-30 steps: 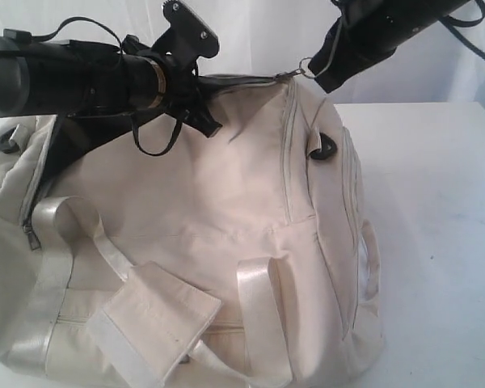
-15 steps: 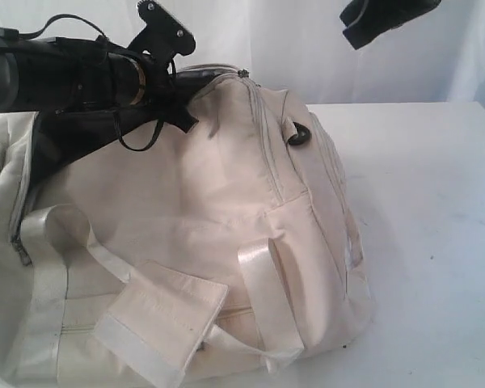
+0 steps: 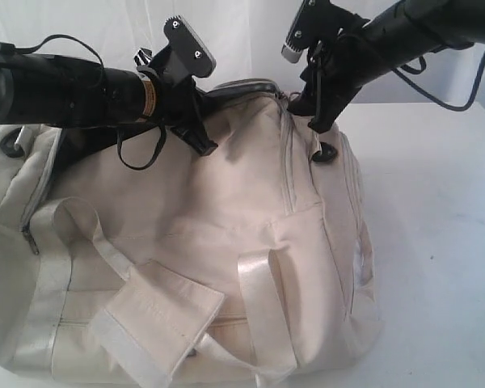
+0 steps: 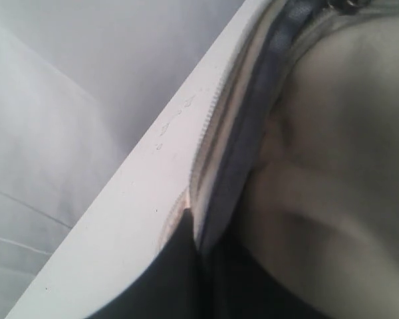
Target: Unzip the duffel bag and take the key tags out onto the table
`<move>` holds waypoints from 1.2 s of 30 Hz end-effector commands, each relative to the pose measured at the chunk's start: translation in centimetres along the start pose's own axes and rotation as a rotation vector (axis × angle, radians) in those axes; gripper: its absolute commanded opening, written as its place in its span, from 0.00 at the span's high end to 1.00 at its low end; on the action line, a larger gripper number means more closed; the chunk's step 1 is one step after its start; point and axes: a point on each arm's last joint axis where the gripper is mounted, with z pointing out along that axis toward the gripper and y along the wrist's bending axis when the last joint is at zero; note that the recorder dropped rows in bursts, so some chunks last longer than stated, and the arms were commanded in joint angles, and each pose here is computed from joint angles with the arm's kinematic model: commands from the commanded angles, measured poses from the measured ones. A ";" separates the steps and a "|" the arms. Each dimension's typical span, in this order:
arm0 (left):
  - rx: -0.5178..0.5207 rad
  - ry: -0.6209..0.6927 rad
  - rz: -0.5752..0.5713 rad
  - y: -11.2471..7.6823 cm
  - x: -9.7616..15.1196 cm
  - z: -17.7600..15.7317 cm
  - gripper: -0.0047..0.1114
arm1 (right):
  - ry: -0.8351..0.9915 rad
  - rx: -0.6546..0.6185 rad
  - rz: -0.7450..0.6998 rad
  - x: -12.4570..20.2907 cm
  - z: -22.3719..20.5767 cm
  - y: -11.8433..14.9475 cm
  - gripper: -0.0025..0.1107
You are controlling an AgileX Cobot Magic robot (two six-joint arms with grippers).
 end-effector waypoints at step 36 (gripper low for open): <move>0.047 -0.065 0.010 -0.6 -1.4 -0.6 0.96 | -0.050 -0.039 0.073 -0.1 0.7 0.3 0.63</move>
